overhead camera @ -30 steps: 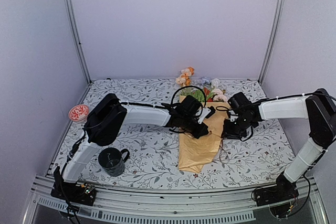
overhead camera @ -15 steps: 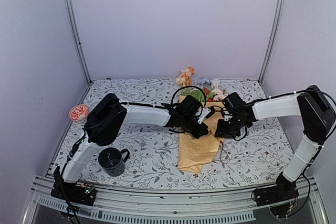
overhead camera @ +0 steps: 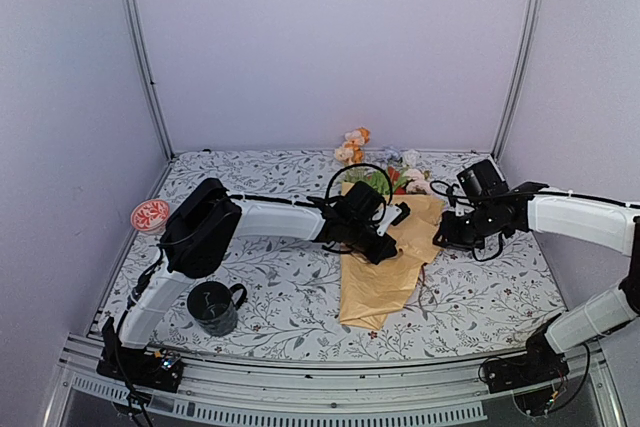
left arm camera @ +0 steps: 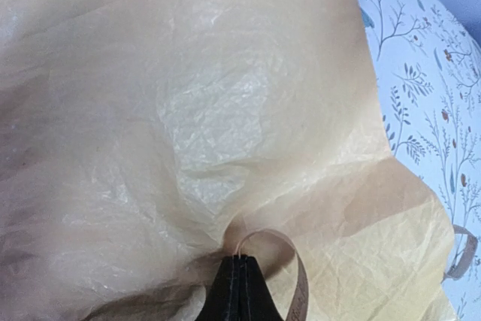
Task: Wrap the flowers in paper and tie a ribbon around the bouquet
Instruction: Pick up the right side of the ribbon from the center of the board.
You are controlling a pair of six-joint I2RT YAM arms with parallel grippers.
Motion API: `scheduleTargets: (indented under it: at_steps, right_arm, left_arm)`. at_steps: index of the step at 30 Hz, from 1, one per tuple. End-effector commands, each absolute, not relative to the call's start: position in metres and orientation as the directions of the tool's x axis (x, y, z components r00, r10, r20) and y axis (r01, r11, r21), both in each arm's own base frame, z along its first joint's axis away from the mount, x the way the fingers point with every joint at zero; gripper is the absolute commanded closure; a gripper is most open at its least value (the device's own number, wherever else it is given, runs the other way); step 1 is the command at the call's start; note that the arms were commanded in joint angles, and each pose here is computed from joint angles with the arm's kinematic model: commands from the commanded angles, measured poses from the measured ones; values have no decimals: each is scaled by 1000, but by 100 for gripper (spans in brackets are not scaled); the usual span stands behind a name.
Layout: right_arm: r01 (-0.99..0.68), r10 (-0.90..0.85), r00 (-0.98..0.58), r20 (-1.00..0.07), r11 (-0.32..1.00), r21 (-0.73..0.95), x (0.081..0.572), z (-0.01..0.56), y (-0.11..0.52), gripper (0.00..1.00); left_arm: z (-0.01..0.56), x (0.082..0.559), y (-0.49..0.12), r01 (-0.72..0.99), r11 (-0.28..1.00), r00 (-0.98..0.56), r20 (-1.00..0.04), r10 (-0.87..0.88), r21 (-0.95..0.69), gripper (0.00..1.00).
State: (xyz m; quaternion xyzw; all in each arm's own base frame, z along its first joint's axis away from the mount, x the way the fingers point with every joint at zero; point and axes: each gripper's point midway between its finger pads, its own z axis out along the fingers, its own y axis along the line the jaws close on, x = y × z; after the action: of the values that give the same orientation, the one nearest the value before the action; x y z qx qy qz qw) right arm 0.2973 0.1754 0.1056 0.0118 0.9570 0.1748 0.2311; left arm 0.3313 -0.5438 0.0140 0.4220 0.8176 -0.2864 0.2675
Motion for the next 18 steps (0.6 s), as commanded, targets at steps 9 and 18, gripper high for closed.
scheduleTargets:
  at_steps: [9,18]
  right_arm:
    - [-4,107,-960,-258,919,394,257,35,180,74]
    - [-7,85,-960,-268,946,324,279,18,192,72]
  left_arm:
    - [-24,321,-518,817,522,-558,-562,611,-245,100]
    - [-23,321,-517,817,521,-560,-560,611,-248,100]
